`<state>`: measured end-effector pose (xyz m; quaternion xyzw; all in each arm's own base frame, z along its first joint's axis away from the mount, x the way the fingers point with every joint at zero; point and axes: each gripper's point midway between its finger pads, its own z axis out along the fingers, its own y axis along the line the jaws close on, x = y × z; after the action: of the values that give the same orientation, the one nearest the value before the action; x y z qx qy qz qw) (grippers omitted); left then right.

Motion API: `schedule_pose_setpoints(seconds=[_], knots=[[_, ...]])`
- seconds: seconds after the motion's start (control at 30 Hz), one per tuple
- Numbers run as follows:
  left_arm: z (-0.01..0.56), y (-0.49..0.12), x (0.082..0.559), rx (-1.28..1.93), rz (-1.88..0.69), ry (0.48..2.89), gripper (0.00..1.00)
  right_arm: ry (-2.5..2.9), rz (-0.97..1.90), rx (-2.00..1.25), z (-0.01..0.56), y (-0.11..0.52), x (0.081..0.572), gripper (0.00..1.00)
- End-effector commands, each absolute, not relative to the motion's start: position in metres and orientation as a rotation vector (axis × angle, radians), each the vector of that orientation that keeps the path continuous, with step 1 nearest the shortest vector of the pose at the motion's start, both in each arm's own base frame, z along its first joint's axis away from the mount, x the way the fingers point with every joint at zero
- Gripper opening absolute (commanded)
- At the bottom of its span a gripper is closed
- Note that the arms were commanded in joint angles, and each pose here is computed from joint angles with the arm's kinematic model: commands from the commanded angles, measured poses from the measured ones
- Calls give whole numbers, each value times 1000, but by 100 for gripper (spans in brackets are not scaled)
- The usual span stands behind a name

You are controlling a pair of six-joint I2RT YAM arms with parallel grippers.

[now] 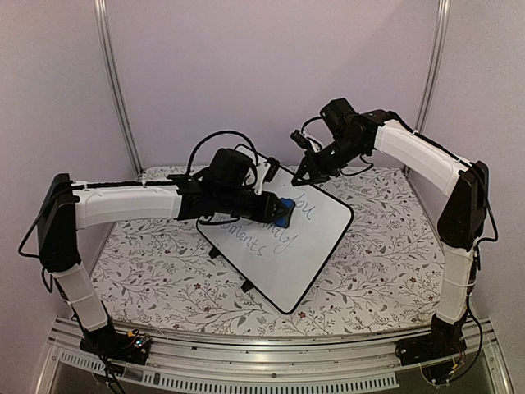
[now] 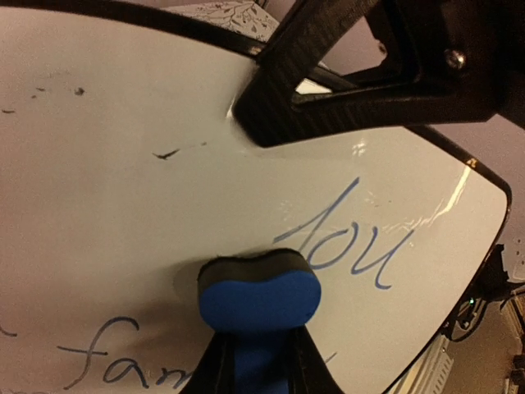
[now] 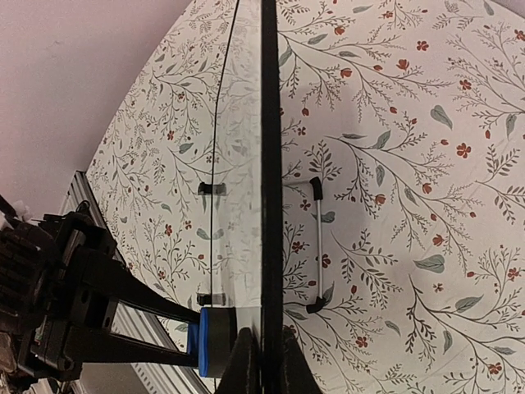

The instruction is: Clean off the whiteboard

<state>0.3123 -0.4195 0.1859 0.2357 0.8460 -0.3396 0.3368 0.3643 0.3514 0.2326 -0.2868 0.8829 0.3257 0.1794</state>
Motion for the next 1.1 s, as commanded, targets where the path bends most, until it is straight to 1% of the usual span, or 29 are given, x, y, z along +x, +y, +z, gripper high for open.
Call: schedule_pose_setpoints(seconds=[0.0,0.57,0.7,1.07], knots=[[153,-434,316,666,-835,2254,0,2432,939,-1015,235,376,333,0],[185,-453,333,685,-835,2186,0,2432,937,-1017,235,376,332,0],[174,-447,328,680,-828,2220,0,2432,936,-1017,235,376,332,0],[116,-408,294,626,-816,2358,0,2439,929,-1015,233,376,333,0]])
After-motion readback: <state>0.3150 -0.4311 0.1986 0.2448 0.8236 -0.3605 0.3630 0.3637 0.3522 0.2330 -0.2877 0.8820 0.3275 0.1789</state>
